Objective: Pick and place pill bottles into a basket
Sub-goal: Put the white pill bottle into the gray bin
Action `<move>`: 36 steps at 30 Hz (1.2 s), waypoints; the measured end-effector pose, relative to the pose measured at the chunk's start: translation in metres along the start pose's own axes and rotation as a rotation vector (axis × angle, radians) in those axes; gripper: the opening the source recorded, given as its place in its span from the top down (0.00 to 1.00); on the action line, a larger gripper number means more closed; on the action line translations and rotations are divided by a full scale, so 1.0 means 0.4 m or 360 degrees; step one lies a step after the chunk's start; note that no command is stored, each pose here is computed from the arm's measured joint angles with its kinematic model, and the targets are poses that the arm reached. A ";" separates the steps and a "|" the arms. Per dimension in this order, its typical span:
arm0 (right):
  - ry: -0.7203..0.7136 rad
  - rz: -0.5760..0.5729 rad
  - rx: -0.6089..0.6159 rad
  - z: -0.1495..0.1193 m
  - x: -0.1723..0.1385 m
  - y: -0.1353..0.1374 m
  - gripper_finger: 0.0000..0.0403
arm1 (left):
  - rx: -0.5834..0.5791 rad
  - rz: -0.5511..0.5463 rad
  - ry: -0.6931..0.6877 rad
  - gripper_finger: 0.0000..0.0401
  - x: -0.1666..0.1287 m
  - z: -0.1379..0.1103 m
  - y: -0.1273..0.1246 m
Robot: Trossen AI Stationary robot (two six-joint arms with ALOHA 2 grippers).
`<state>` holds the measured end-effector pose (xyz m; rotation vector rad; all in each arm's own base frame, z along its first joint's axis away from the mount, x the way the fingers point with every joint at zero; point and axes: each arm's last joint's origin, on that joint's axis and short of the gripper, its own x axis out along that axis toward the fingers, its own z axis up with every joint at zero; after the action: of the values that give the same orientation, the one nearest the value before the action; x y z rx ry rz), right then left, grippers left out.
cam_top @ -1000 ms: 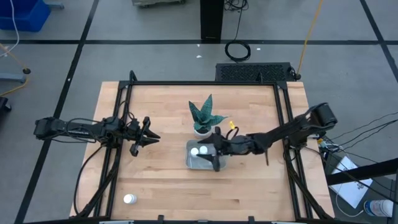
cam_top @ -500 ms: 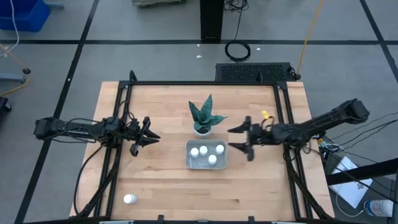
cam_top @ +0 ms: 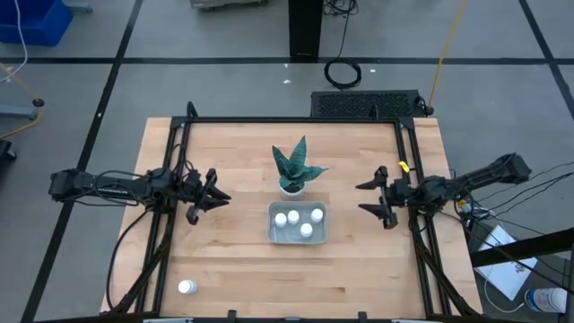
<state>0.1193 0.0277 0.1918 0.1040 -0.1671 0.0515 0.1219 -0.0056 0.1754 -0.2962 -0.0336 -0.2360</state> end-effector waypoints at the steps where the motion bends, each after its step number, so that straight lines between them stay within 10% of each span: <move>1: 0.0006 0.0000 -0.0001 -0.007 -0.005 -0.002 0.34 | -0.0033 -0.0003 -0.0011 0.81 0.000 0.002 -0.001; 19: 0.0271 0.0065 0.0036 -0.048 -0.029 -0.006 0.34 | -0.0136 -0.0129 -0.0076 0.81 -0.001 0.016 -0.010; 36: 0.0317 0.0061 0.0023 -0.055 -0.029 -0.006 0.34 | -0.1459 -0.0074 -0.1075 0.81 -0.034 0.115 -0.011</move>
<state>0.1116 0.0270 0.1678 0.1097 0.0305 0.1007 0.1077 0.0068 0.2197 -1.2811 -0.6117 -0.1759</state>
